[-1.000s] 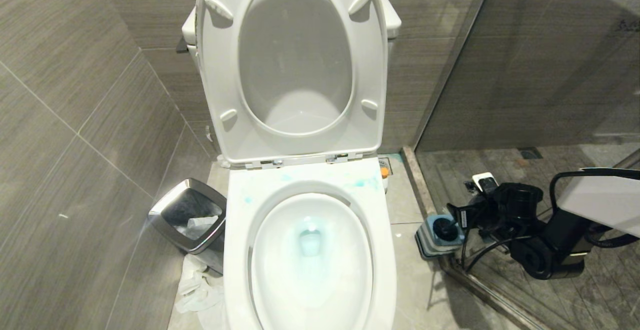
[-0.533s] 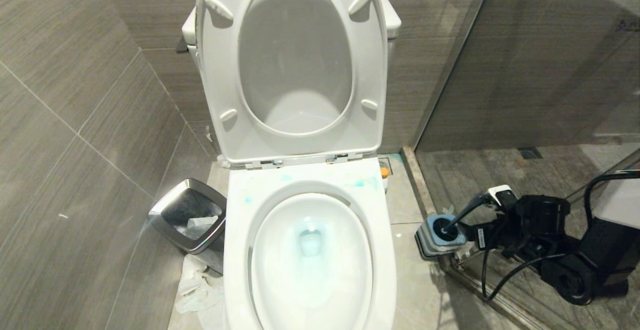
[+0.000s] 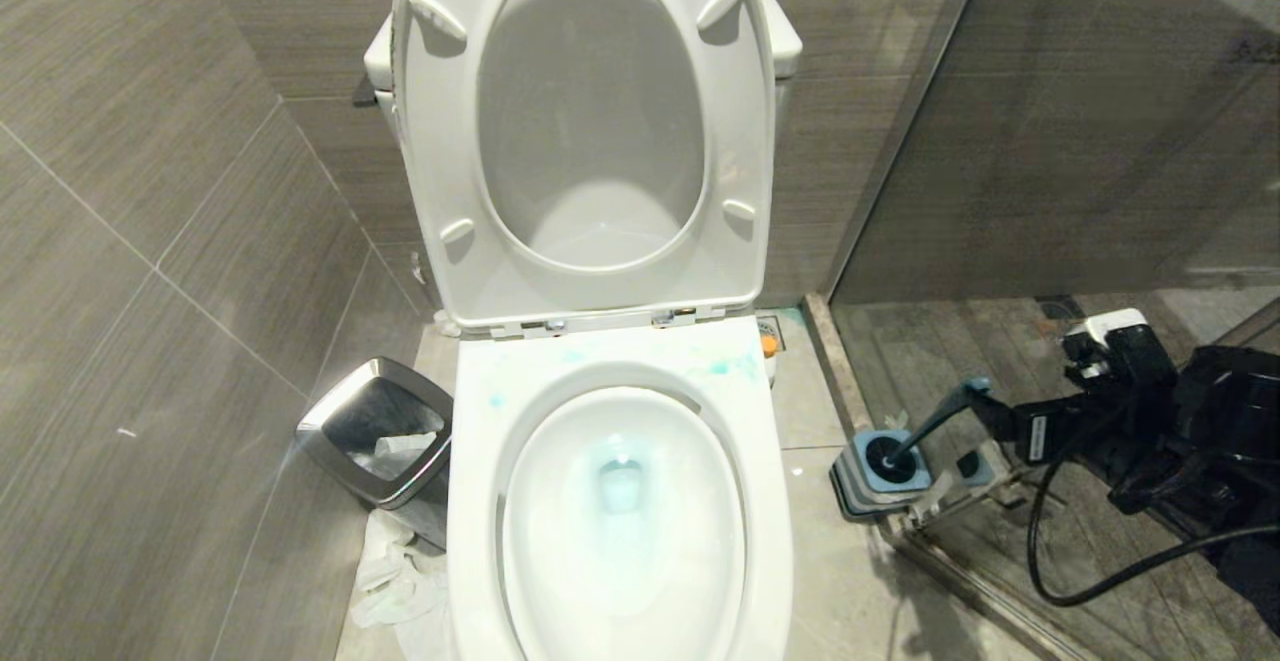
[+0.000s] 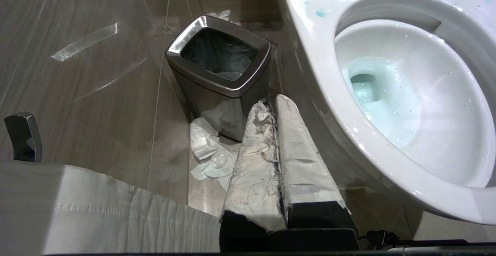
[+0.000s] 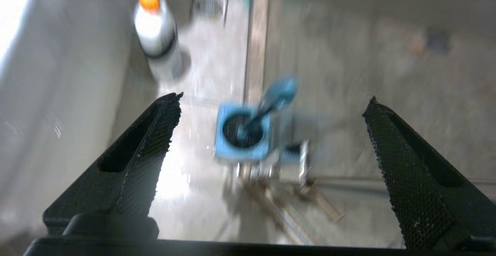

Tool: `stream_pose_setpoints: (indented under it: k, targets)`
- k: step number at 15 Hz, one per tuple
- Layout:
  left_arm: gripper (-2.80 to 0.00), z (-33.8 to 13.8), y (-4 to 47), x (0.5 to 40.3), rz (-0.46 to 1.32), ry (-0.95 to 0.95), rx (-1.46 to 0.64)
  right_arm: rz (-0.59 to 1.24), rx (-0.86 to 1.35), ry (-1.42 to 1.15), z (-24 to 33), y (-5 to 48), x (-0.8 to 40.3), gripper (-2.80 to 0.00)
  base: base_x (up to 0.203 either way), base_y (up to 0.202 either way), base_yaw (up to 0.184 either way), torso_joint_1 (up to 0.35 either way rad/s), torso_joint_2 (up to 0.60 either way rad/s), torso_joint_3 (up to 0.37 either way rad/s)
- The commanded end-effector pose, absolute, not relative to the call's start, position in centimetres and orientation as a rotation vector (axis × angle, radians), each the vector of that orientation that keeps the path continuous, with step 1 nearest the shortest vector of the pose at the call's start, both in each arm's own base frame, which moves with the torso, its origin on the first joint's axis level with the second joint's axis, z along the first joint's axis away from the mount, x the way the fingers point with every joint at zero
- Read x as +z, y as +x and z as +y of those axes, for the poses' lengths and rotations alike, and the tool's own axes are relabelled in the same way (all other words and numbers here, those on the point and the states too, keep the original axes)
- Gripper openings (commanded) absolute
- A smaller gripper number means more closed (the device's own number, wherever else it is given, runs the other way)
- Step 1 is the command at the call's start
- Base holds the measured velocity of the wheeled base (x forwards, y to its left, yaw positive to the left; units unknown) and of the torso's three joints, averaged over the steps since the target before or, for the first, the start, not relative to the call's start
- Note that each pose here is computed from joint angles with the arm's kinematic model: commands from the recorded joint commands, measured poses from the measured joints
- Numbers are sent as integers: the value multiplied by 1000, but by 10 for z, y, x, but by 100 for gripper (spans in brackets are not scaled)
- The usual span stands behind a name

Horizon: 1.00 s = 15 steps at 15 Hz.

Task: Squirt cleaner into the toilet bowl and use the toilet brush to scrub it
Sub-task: Flush the toilet

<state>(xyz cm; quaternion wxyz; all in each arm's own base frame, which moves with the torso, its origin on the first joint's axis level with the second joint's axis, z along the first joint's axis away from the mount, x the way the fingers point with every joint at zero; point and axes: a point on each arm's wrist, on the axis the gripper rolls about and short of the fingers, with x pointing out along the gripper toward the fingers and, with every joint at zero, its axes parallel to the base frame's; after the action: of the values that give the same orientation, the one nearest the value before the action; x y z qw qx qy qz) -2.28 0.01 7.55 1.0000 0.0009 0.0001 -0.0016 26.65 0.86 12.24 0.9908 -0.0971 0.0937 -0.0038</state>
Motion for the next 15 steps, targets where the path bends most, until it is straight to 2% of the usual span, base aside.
stream_pose_setpoints:
  k: [1, 10, 15]
  targets:
    - [-280, 0, -23, 75, 0, 2, -3, 34, -19, -187, 8, 241, 161, -280, 0, 0, 0, 0, 0, 0]
    - [-280, 0, -23, 75, 0, 2, -3, -179, -23, -234, 6, 168, 201, -280, 0, 0, 0, 0, 0, 0]
    - [-280, 0, -23, 75, 0, 2, -3, -130, -65, -266, 2, 95, 167, -280, 0, 0, 0, 0, 0, 0]
